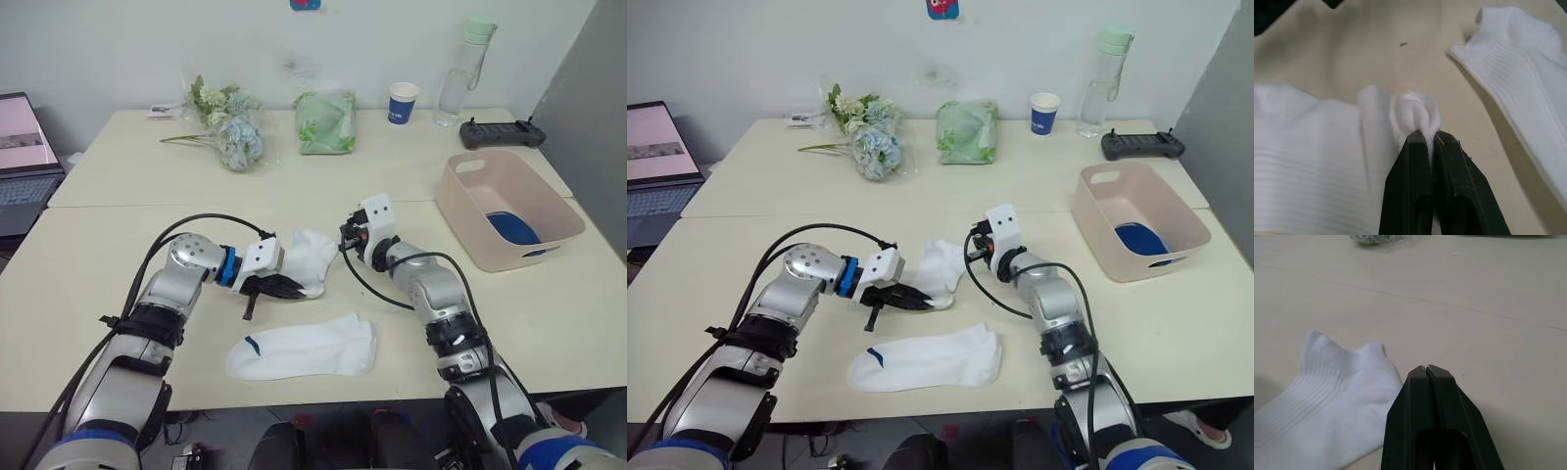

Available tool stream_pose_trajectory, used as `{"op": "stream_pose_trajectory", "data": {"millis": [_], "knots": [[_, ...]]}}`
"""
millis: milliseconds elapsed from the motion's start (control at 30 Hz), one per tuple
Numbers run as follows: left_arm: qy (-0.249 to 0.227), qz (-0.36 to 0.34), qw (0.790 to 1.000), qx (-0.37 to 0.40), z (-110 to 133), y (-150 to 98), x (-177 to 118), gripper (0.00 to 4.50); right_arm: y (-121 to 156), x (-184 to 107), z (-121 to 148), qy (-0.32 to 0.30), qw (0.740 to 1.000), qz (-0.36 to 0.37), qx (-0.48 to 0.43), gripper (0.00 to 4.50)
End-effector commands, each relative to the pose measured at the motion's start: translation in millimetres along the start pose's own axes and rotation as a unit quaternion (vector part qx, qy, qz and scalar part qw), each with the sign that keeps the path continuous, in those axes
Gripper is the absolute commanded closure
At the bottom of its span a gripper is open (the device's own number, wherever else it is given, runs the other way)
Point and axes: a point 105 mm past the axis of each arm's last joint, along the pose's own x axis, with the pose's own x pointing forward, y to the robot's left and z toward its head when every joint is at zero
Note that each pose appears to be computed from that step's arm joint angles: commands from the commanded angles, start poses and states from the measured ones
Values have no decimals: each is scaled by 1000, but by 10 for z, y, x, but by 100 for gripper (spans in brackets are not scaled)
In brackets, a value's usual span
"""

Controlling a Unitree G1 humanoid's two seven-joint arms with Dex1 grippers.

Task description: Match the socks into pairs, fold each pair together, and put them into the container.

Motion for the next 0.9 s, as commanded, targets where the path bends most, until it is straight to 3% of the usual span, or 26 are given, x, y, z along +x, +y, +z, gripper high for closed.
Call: {"op": "stream_pose_trajectory", "data": {"millis": [33,267,300,367,433,633,900], "knots": [[-9,-3,999,39,80,76,-41,450,67,-266,219,-53,998,-14,-5,446],[30,-58,997,46,-53,4,-44,450,169,-530,143,-55,998,-29,5,446],[32,-64,997,43,-65,-24,-55,450,182,-536,158,-59,998,-25,8,430],[35,-70,996,41,-82,-62,-72,450,222,-532,180,-62,998,-10,15,390],[33,-70,996,38,-89,-72,-83,450,263,-508,188,-57,998,8,7,322],[26,-65,997,35,-99,-87,-89,450,315,-51,139,-4,998,47,-39,109],[24,-69,997,36,-89,-123,-75,450,315,404,-9,31,997,48,-53,109]]}}
